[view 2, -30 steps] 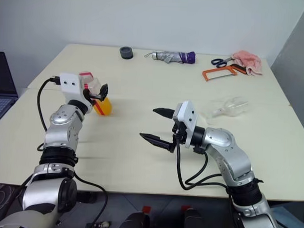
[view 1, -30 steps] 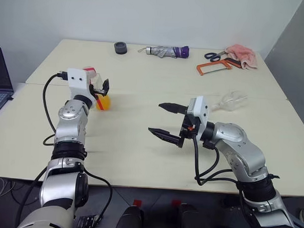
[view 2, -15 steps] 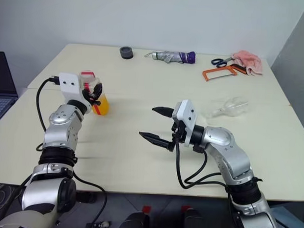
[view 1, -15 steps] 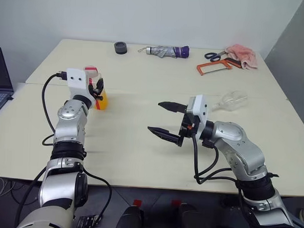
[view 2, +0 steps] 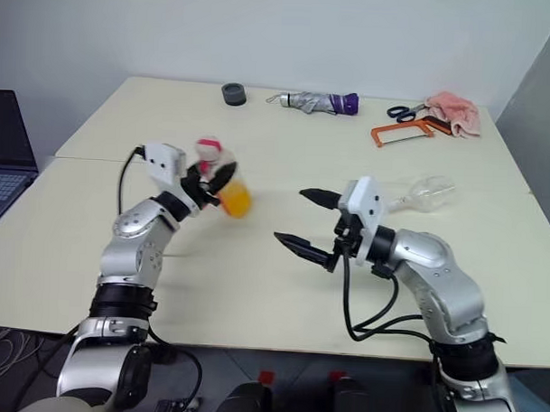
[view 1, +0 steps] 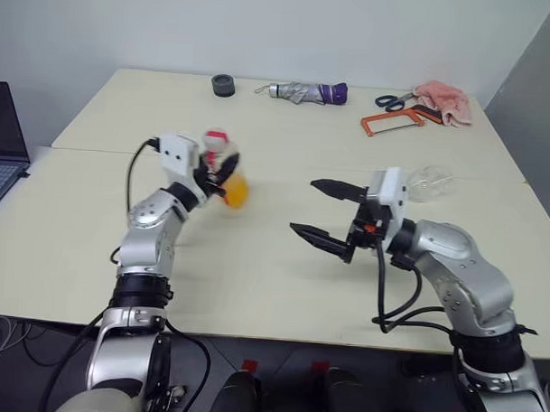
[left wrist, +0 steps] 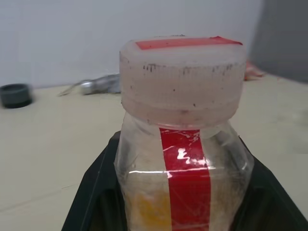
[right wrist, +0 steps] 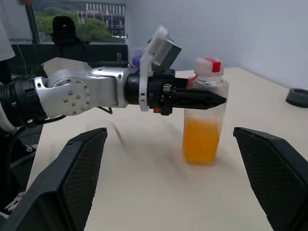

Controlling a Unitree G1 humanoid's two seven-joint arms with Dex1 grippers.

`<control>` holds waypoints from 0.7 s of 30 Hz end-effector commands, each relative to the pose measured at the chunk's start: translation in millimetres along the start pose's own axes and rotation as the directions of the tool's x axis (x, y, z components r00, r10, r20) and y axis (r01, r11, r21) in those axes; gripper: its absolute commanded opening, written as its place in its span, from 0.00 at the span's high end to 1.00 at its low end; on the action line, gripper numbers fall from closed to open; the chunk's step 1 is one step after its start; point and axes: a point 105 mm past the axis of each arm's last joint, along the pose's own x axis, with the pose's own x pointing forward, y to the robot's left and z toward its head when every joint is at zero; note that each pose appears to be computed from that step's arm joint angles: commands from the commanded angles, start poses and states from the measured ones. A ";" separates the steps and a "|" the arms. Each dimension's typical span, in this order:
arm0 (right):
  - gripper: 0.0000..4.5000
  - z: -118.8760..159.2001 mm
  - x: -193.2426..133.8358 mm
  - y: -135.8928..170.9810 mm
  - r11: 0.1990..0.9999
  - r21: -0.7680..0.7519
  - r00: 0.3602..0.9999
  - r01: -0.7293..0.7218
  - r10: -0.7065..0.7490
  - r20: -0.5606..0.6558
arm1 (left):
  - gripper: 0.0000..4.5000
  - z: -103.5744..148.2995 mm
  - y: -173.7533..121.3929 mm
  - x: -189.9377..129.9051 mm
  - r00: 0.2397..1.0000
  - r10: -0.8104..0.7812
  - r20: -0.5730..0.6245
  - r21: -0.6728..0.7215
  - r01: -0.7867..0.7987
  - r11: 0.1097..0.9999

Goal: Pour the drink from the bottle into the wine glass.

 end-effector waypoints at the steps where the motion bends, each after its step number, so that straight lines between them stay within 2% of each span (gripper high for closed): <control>1: 0.00 20.3 -9.9 -0.8 0.999 -0.027 0.998 0.046 -0.045 0.034 | 0.57 20.1 -50.2 8.2 0.958 -0.280 0.067 -0.025 0.282 0.959; 5: 0.00 24.6 -12.0 -0.7 0.996 -0.019 0.996 0.090 -0.090 0.009 | 0.57 10.3 -101.7 8.4 0.821 -0.570 -0.001 -0.067 0.569 0.819; 11: 0.00 28.4 -0.1 4.2 0.993 0.026 0.993 0.116 -0.115 -0.007 | 0.57 -3.9 -123.8 5.1 0.687 -0.719 -0.102 -0.032 0.721 0.693; 21: 0.00 20.1 14.4 14.1 0.996 0.045 0.997 0.074 -0.072 -0.041 | 0.57 -6.1 -122.7 10.6 0.689 -0.716 -0.109 0.002 0.721 0.693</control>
